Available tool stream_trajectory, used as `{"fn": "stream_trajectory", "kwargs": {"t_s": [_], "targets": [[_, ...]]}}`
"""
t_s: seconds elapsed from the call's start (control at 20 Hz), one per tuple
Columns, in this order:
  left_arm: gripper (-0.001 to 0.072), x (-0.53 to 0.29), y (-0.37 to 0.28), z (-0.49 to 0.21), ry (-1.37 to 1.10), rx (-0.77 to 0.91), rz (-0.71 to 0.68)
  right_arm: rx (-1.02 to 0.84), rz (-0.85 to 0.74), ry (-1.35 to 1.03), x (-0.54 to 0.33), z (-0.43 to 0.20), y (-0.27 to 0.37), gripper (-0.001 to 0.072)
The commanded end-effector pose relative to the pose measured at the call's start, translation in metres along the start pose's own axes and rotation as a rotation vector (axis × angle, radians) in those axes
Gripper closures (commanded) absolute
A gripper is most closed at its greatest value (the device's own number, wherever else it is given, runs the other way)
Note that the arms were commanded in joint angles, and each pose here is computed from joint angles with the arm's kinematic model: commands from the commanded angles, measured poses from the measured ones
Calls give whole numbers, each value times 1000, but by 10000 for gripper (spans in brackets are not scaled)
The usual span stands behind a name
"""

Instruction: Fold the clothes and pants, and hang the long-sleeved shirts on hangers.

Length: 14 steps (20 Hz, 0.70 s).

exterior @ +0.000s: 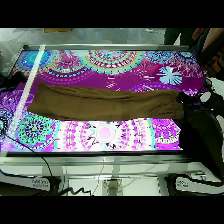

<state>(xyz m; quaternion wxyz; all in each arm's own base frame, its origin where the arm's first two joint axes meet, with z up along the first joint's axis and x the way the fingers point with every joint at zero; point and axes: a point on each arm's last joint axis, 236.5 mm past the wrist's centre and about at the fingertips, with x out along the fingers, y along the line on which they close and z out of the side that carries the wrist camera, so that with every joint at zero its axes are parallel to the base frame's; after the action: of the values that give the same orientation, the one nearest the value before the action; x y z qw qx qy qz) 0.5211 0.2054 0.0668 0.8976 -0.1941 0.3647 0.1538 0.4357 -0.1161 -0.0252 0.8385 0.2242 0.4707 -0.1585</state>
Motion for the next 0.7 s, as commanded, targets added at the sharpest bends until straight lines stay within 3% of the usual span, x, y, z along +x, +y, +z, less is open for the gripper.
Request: {"fn": "stream_trajectory", "kwargs": {"t_s": [0.0,0.3,0.45,0.65], "targets": [[109,-51,32,-47,210,20,59,-116,2,40,-27,-10,3,130],[110,-99,88,-132,263,-117,154,-155,7,40,-52,-13,6,129],[109,-85,85,-170,310,-289,76,-153,5,82,-53,-23,5,129],[67,-55,78,-154,120,-491,-13,-154,1,116,-53,-31,3,130]]}}
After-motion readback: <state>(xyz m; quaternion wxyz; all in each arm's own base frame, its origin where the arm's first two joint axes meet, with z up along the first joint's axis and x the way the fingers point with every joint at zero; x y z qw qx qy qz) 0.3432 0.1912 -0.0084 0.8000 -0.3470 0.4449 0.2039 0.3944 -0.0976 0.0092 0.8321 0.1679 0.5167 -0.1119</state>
